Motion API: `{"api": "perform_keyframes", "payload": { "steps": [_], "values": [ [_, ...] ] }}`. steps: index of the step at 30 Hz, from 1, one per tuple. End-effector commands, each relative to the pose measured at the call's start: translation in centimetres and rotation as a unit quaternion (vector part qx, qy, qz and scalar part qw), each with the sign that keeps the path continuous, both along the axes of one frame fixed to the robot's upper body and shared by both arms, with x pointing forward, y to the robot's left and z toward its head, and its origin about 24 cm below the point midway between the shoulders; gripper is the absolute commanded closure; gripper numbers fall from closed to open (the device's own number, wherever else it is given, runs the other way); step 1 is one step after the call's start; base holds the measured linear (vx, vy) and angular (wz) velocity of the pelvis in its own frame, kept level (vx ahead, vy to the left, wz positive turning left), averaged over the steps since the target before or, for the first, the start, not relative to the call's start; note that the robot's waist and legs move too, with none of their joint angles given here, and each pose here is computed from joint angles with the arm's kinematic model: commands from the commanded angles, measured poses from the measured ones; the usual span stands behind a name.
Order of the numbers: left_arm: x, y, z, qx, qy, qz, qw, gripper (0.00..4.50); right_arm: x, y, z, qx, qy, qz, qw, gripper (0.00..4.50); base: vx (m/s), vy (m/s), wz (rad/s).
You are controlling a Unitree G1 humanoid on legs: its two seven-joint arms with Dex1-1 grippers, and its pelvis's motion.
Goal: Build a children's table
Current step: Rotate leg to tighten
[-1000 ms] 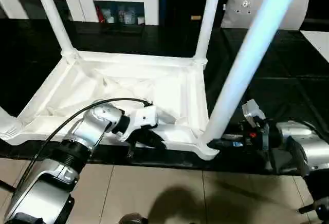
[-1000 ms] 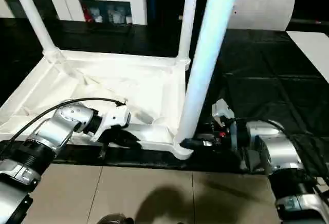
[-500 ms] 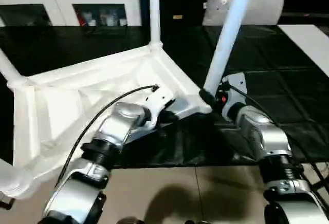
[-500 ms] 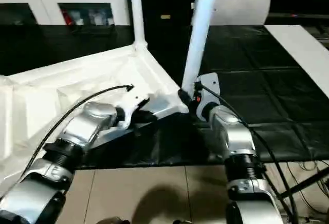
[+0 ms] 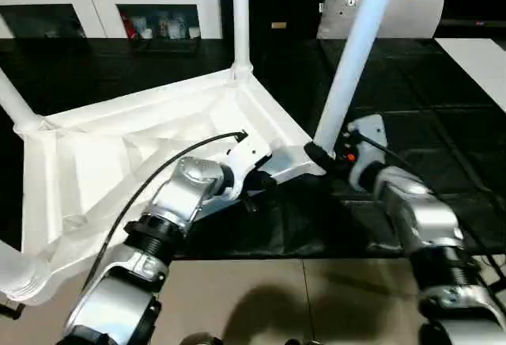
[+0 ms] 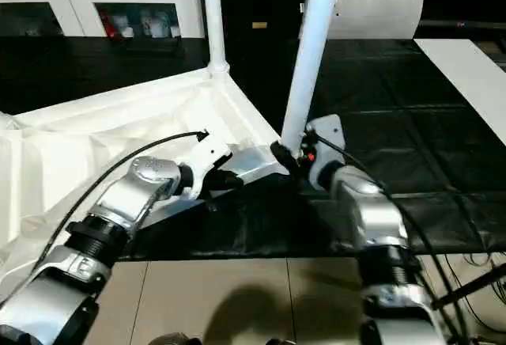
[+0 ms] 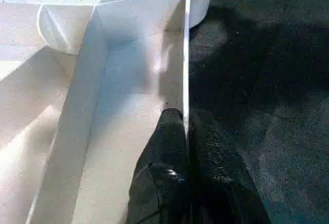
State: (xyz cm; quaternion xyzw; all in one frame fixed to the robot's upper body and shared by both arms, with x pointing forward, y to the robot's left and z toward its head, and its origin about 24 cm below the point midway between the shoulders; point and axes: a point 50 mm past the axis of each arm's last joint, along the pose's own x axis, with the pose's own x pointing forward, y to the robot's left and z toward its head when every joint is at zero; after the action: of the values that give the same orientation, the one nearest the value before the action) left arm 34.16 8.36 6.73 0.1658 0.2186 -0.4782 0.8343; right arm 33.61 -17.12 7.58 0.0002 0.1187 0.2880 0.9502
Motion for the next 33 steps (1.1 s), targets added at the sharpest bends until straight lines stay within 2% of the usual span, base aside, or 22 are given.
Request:
{"api": "perform_keyframes", "payload": {
  "steps": [1, 3, 4, 5, 7, 11, 13, 15, 18, 19, 20, 21, 25, 26, 33],
  "values": [
    [0.2, 0.7, 0.8, -0.01, -0.029, -0.018, 0.999, 4.5, -0.4, -0.3, 0.7, 0.002, -0.011, 0.047, 0.999, 0.52, 0.0, 0.0, 0.0],
    [0.1, 1.1, 0.8, -0.002, -0.031, -0.034, 0.999, 4.5, -0.5, -0.9, 0.8, -0.009, -0.01, 0.067, 0.998, 0.48, 0.0, 0.0, 0.0],
    [0.0, 1.2, 0.8, 0.001, -0.031, -0.041, 0.999, 4.5, -0.6, -1.1, 0.9, -0.013, -0.01, 0.075, 0.997, 0.32, 0.0, 0.0, 0.0],
    [-0.2, 1.5, 0.7, 0.011, -0.026, -0.062, 0.998, 4.5, -1.2, -1.3, 1.2, -0.021, -0.016, 0.125, 0.992, 0.32, 0.0, 0.0, 0.0],
    [-0.7, 1.8, 0.6, 0.021, -0.018, -0.1, 0.995, 4.5, -1.8, -1.3, 1.4, -0.03, -0.016, 0.171, 0.985, 0.32, 0.0, 0.0, 0.0],
    [-1.4, 2.1, 0.5, 0.031, -0.011, -0.155, 0.987, 4.5, -1.9, -1.6, 1.4, -0.048, -0.019, 0.194, 0.98, 0.32, 0.0, 0.0, 0.0],
    [-2.0, 2.4, 0.4, 0.042, -0.002, -0.201, 0.979, 4.5, -1.9, -1.8, 1.3, -0.061, -0.018, 0.219, 0.974, 0.32, 0.0, 0.0, 0.0],
    [-2.2, 2.5, 0.4, 0.044, 0.002, -0.213, 0.976, 4.5, -1.9, -1.8, 1.3, -0.063, -0.017, 0.229, 0.971, 0.32, 0.0, 0.0, 0.0],
    [-2.4, 2.9, 0.5, 0.054, 0.008, -0.24, 0.969, 4.5, -2.6, -1.6, 1.4, -0.057, -0.014, 0.285, 0.957, 0.32, 0.0, 0.0, 0.0],
    [-2.5, 3.3, 0.6, 0.059, 0.01, -0.256, 0.965, 4.5, -3.2, -1.6, 1.2, -0.049, 0.003, 0.325, 0.945, 0.32, 0.0, 0.0, 0.0],
    [-2.5, 3.3, 0.6, 0.059, 0.01, -0.256, 0.965, 4.5, -3.2, -1.6, 1.2, -0.049, 0.003, 0.325, 0.945, 0.32, 0.0, 0.0, 0.0],
    [-2.5, 3.4, 0.7, 0.061, 0.01, -0.26, 0.964, 4.5, -3.6, -1.7, 1.0, -0.042, 0.015, 0.342, 0.939, 0.58, 0.0, 0.0, 0.0],
    [-2.4, 3.7, 0.9, 0.063, 0.01, -0.265, 0.962, 4.5, -4.2, -1.8, 0.8, -0.023, 0.041, 0.374, 0.926, 0.72, 0.0, 0.0, 0.0],
    [-2.3, 3.8, 0.9, 0.063, 0.01, -0.266, 0.962, 4.5, -4.3, -1.8, 0.8, -0.021, 0.044, 0.378, 0.925, 0.99, 0.0, 0.0, 0.0],
    [-2.3, 3.8, 0.9, 0.059, 0.014, -0.269, 0.961, 4.5, -4.6, -2.0, 0.6, -0.013, 0.055, 0.396, 0.917, 1.52, 0.0, 0.0, 0.0]
  ]
}}
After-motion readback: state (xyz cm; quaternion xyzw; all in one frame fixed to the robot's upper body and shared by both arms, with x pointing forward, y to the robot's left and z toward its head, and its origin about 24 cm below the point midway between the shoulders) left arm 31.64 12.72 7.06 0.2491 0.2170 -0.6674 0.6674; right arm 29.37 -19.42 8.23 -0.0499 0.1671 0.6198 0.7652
